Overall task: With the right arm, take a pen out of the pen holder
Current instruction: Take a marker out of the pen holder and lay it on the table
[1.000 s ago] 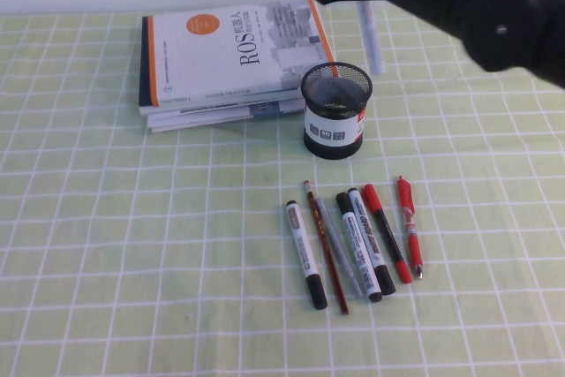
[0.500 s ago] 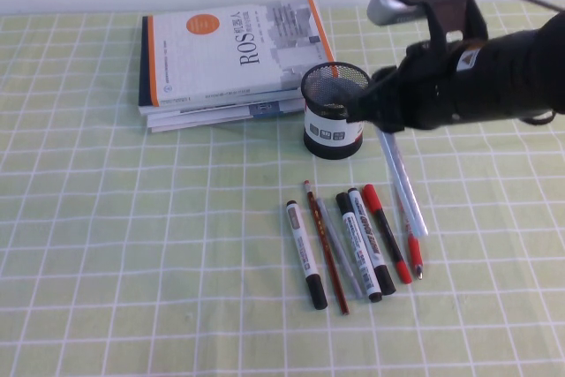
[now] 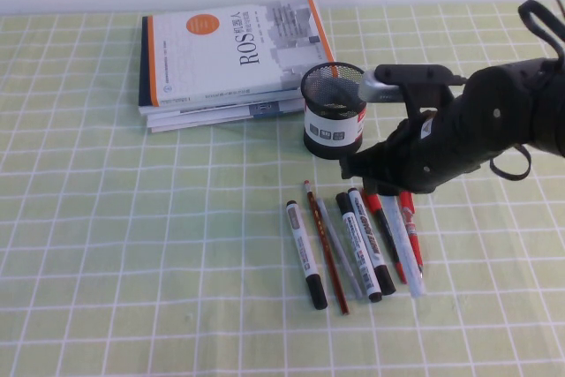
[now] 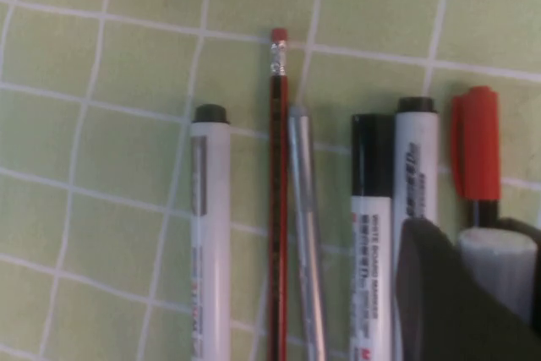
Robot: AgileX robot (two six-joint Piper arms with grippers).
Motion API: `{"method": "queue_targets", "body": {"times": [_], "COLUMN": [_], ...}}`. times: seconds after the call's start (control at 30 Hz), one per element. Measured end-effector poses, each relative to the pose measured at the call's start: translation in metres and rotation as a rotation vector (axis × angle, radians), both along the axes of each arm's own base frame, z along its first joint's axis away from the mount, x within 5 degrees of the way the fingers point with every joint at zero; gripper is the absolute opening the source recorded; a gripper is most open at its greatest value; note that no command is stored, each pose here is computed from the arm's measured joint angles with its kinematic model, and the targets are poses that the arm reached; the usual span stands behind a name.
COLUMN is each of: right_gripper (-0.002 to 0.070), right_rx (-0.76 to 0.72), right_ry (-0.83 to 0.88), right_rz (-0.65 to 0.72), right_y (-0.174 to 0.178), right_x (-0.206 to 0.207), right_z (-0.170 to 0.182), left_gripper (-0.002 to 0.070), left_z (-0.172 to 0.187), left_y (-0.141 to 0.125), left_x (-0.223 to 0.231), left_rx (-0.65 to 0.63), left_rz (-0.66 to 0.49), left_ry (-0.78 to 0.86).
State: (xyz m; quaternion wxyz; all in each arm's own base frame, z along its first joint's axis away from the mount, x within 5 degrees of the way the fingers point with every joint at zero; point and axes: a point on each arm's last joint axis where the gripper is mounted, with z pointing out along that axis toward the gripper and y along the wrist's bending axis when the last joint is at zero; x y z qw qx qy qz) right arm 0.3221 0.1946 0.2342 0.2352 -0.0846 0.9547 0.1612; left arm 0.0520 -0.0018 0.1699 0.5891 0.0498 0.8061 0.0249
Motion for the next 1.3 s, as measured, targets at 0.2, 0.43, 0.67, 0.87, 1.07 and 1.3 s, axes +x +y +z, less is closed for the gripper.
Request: {"method": "queue_targets", "body": {"times": [0.2, 0.43, 0.67, 0.87, 1.07, 1.3], "right_gripper": [0.0078, 0.0078, 0.0078, 0.0078, 0.0078, 0.0078], "right_rx": [0.051, 0.084, 0.082, 0.069, 0.08, 0.085], "right_ry": [-0.041, -0.048, -0.034, -0.016, -0.028, -0.034], "right_rz": [0.036, 0.096, 0.13, 0.126, 0.114, 0.109], "right_y": [0.023, 0.058, 0.088, 0.1, 0.105, 0.106], "right_x": [-0.007, -0.012, 0.003, 0.017, 0.024, 0.026], "right_z": [0.001, -0.006, -0.022, -0.045, -0.057, -0.061], "left_gripper": [-0.0006, -0.0006, -0.0006, -0.0006, -0.0006, -0.0006], "left_z": [0.0, 0.0, 0.0, 0.0, 0.0, 0.0], "left_y": [0.0, 0.0, 0.0, 0.0, 0.0, 0.0], "left_x": [0.0, 0.0, 0.0, 0.0, 0.0, 0.0], "left_rx": [0.0, 0.0, 0.0, 0.0, 0.0, 0.0], "left_rz": [0.0, 0.0, 0.0, 0.0, 0.0, 0.0], "left_ry": [0.0, 0.0, 0.0, 0.0, 0.0, 0.0]}}
